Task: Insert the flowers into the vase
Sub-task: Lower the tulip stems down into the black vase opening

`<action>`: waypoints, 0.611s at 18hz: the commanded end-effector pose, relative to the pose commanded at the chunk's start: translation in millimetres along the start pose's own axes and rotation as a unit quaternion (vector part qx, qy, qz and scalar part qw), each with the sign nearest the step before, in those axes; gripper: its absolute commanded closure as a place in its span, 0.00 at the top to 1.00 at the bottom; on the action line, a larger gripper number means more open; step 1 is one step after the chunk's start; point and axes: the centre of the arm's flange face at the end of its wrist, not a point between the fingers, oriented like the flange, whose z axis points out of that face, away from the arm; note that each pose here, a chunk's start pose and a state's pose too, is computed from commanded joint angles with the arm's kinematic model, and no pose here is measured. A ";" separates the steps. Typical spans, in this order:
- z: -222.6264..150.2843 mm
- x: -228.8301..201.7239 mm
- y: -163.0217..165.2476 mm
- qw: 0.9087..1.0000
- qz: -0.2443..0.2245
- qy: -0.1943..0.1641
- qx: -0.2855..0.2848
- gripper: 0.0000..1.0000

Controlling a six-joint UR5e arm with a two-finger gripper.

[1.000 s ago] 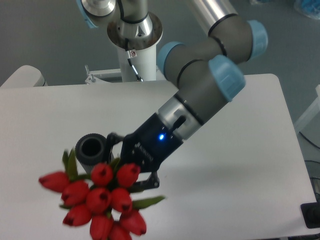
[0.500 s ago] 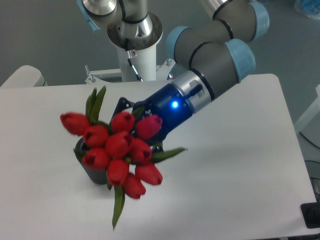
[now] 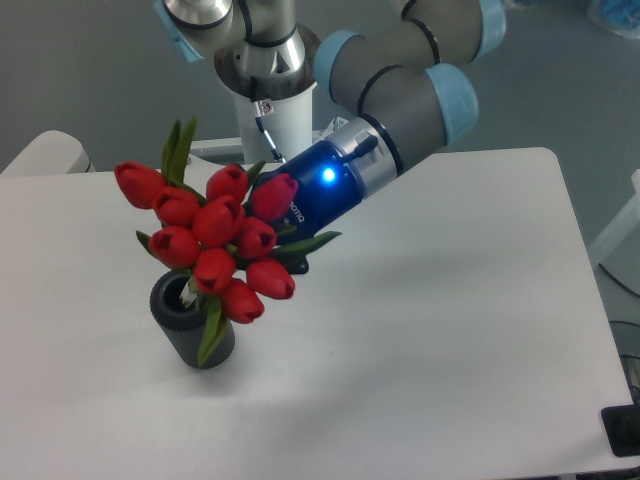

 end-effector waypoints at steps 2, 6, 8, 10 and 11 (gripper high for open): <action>-0.2 5.8 2.0 1.000 -0.001 0.000 0.000 0.00; 3.3 10.5 13.5 1.000 0.016 0.003 -0.002 0.00; 6.1 11.9 24.1 1.000 0.031 0.005 -0.004 0.00; 6.1 12.8 32.4 0.999 0.043 0.005 -0.006 0.00; 6.3 13.5 34.6 0.999 0.044 0.005 -0.007 0.00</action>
